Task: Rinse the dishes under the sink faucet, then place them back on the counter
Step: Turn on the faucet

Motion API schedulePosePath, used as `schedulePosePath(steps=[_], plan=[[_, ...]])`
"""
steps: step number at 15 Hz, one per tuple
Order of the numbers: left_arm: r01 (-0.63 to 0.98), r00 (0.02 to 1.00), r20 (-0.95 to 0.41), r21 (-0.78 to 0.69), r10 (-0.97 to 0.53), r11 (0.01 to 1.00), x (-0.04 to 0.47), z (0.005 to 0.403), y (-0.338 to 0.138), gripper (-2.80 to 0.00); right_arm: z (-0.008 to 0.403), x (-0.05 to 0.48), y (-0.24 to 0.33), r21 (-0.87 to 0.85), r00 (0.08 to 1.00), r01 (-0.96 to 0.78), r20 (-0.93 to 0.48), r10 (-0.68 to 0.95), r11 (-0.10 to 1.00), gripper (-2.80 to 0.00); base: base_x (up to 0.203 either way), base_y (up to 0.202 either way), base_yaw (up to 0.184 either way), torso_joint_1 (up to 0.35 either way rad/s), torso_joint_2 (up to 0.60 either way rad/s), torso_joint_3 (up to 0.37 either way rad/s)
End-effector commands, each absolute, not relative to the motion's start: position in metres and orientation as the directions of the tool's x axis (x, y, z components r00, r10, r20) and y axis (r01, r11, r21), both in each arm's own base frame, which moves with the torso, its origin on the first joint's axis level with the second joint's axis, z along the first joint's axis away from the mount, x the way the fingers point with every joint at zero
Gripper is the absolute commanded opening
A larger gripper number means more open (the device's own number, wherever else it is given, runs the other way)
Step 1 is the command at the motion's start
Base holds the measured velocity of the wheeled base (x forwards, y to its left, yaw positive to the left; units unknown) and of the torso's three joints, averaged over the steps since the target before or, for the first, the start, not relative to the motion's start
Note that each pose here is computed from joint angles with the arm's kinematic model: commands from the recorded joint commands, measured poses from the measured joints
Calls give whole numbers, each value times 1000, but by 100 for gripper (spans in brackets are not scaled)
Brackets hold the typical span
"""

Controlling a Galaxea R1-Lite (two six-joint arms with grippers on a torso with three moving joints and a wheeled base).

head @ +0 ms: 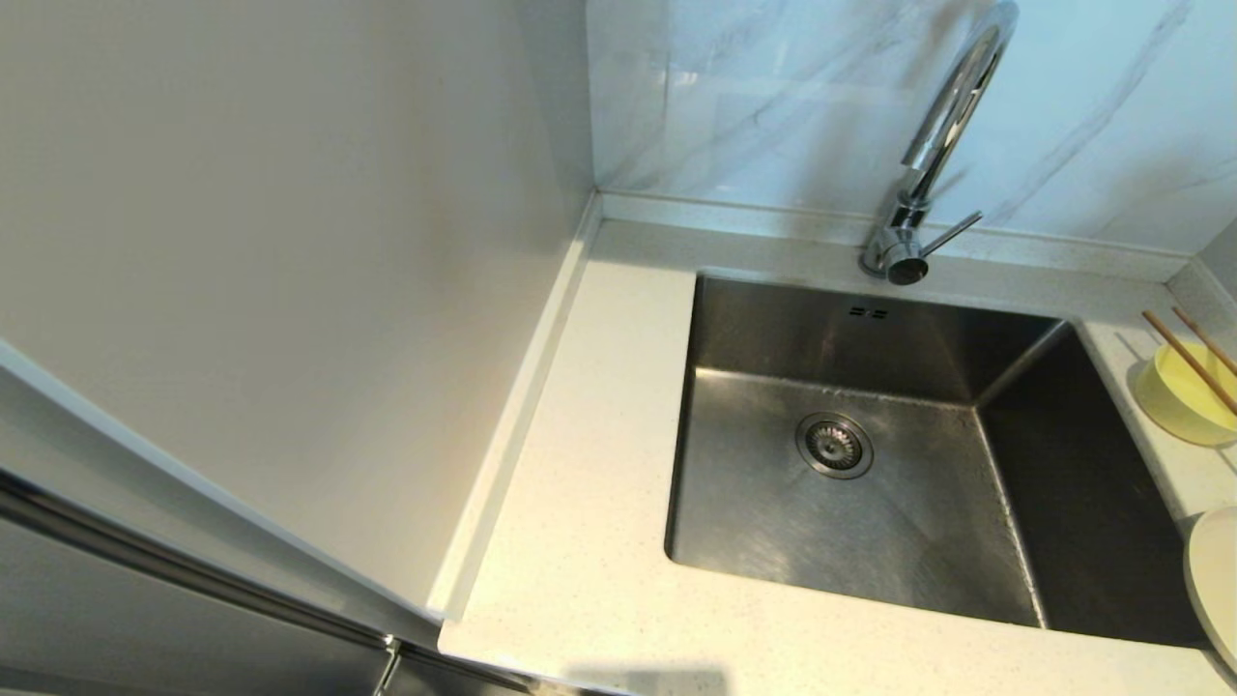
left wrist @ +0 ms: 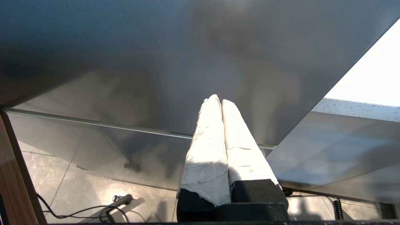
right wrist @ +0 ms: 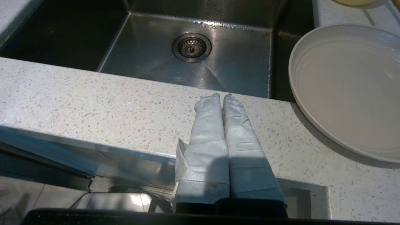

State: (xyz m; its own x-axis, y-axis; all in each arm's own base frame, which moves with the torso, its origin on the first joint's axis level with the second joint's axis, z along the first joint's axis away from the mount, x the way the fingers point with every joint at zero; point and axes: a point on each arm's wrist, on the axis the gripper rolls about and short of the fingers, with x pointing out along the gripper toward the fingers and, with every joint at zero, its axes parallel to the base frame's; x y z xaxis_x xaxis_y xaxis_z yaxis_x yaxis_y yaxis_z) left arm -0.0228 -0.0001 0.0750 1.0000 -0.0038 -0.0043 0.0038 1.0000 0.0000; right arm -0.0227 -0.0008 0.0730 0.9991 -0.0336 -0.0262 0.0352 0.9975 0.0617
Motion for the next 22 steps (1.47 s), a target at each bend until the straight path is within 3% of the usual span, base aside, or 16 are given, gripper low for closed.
schedulePosePath(steps=[1,22], plan=[[3,1000,-5,0,-3,1000,-23,75,0,-280,71,-22,-1,62,999,36,-36,-34,997,-280,0,0,0,0,0,0],[5,1000,-5,0,-5,1000,-23,75,0,-280,71,-22,-1,62,999,36,-35,-34,997,-280,0,0,0,0,0,0]])
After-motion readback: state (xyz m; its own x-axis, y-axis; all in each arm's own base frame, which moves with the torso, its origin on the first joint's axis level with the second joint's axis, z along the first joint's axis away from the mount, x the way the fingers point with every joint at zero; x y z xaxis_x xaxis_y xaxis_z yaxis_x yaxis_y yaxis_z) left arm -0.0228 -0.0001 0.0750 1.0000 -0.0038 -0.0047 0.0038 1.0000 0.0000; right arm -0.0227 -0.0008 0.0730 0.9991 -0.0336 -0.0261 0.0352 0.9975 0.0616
